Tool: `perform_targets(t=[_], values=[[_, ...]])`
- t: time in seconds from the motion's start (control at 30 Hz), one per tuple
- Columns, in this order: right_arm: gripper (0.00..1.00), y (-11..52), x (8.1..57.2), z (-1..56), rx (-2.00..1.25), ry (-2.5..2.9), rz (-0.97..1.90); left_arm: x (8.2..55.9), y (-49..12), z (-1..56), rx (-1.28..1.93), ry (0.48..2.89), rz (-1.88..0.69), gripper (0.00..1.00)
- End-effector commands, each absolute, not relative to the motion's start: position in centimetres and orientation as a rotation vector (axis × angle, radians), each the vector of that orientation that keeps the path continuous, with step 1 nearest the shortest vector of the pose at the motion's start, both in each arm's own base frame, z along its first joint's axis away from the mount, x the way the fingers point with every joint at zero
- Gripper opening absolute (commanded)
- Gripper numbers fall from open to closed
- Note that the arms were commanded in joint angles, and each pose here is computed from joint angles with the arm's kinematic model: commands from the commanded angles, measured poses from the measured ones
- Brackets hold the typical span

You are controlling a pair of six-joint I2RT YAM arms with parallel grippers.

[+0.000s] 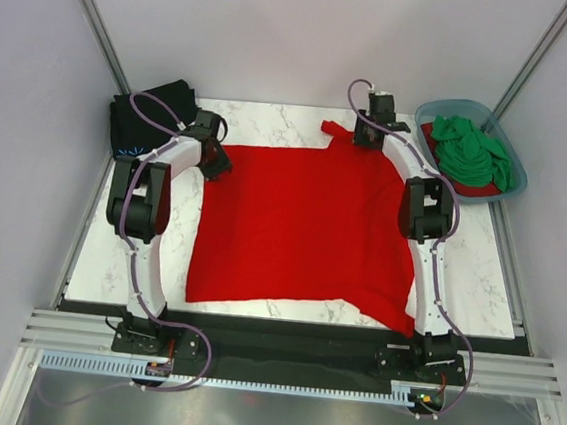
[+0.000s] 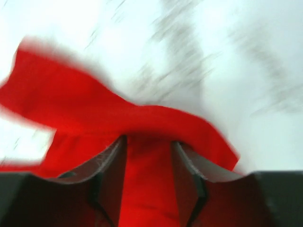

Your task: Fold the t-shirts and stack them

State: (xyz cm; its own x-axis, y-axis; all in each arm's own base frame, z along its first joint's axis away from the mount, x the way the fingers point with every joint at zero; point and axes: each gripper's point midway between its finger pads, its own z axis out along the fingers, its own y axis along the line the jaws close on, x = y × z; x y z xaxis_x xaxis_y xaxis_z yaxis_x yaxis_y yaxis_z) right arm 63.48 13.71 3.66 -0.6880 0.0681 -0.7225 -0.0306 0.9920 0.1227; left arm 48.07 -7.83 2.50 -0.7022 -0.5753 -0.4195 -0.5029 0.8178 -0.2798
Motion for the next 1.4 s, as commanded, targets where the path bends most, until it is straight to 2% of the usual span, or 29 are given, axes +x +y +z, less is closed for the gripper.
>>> perform_targets(t=[0.0,0.03,0.13,0.27,0.33,0.37,0.5,0.57,0.6,0.73,0.83,0.97,1.17,1.37], values=[[0.51,7.9,67.7,7.9,0.165,2.169,-0.036,46.4,-7.0,-0.3,-0.850,2.563,-0.092,0.46],[0.53,7.2,68.4,9.0,0.208,2.129,-0.051,46.4,-7.0,-0.3,-0.848,2.565,-0.091,0.46],[0.69,5.3,70.0,15.1,0.308,1.959,-0.042,46.3,-6.9,-0.4,-0.839,2.571,-0.087,0.44],[0.72,6.5,70.0,19.8,0.315,1.874,0.081,46.4,-7.2,0.3,-0.832,2.566,-0.113,0.45],[0.71,8.4,69.1,19.2,0.264,1.908,0.167,46.4,-7.5,1.4,-0.808,2.554,-0.116,0.46],[0.72,9.4,68.3,21.2,0.245,1.886,0.204,46.8,-7.6,3.3,-0.790,2.516,-0.128,0.49],[0.77,12.1,64.4,20.9,0.194,1.968,0.276,46.9,-8.0,8.7,-0.677,2.440,-0.148,0.63],[0.82,12.2,61.0,20.3,0.208,2.029,0.268,45.9,-7.7,10.2,-0.659,2.436,-0.136,0.69],[0.83,12.3,59.7,19.9,0.236,2.051,0.286,45.4,-7.5,12.5,-0.647,2.395,-0.146,0.70],[0.91,9.9,50.2,17.2,0.400,2.178,0.255,40.2,-7.2,13.8,-0.647,2.407,-0.183,0.73],[0.94,9.9,43.0,13.3,0.501,2.311,0.294,35.9,-7.7,13.0,-0.649,2.432,-0.211,0.74],[0.94,11.7,35.9,8.4,0.510,2.471,0.353,31.6,-9.4,9.8,-0.606,2.505,-0.210,0.73],[0.95,11.5,32.0,2.7,0.483,2.649,0.243,28.2,-12.1,4.0,-0.614,2.645,-0.252,0.70],[0.96,11.2,34.4,-0.9,0.462,2.730,0.150,30.7,-12.3,2.2,-0.594,2.667,-0.189,0.69]])
